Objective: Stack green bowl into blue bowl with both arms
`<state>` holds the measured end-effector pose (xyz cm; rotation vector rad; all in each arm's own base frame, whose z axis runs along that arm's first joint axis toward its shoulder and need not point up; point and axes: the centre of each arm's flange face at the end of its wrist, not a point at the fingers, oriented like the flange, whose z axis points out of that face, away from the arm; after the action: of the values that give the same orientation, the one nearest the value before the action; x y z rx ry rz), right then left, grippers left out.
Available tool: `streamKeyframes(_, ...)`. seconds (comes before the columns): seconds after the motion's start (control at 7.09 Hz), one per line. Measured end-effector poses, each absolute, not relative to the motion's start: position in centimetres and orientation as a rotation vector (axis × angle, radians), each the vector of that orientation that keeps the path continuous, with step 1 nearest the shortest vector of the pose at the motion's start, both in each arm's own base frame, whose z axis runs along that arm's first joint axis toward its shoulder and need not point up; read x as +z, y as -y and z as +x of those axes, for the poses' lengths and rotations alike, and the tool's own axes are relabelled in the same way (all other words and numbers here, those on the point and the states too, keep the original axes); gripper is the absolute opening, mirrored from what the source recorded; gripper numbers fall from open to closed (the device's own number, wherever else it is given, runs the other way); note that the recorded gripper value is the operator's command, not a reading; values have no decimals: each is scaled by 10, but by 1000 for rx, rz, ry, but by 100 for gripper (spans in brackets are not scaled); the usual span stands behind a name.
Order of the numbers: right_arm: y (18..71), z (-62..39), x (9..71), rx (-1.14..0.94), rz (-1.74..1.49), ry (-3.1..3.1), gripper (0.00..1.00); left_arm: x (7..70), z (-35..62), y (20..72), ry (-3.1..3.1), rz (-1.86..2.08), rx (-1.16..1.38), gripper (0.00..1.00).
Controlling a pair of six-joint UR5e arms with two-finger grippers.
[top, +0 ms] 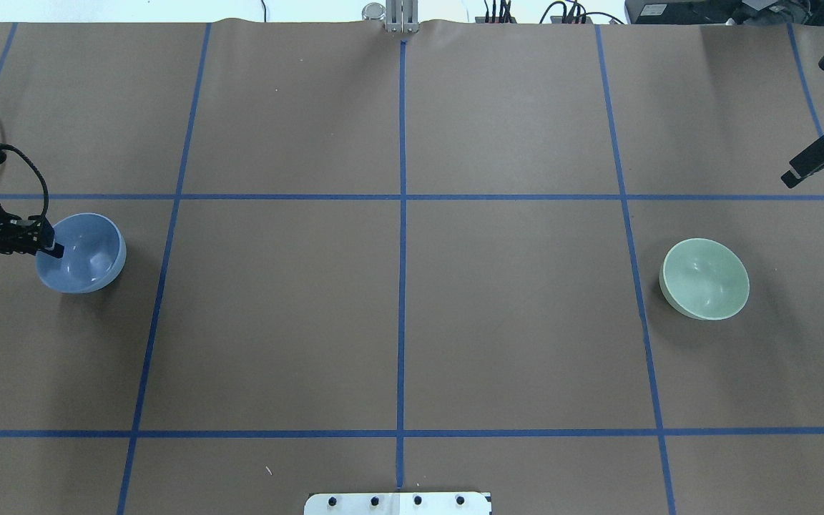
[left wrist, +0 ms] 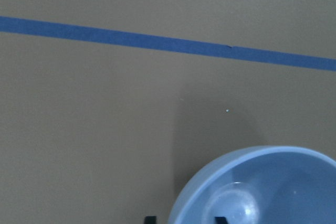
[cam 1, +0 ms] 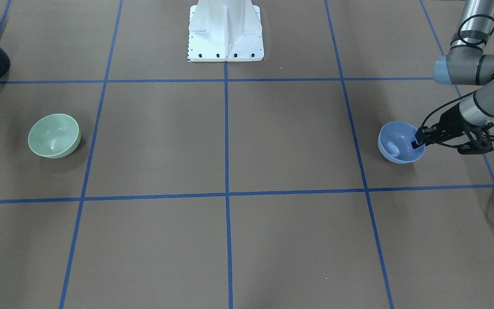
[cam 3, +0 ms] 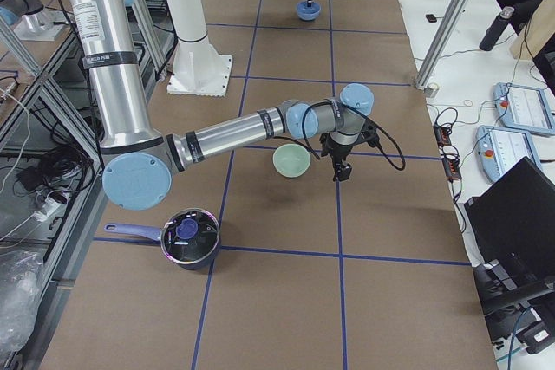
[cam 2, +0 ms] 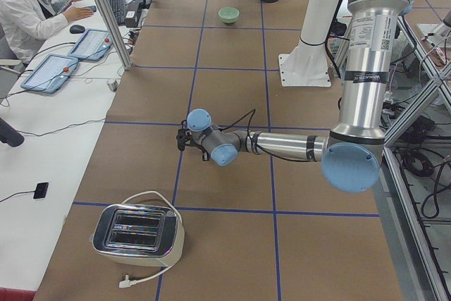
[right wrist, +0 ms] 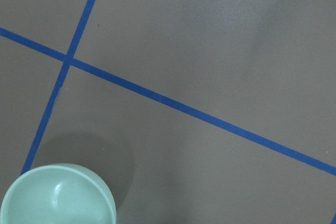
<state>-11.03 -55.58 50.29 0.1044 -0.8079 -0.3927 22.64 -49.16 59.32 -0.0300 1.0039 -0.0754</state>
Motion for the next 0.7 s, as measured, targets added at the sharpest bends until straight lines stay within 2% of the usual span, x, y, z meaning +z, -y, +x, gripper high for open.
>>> streamKeyframes(0.42, 555, -113, 502, -397, 101, 817, 100, 583, 227, 492, -1018, -29, -80, 8)
streamKeyframes(0.7, 555, -115, 503, -401, 98, 817, 98, 550, 232, 496, -1066, -56, -117, 8)
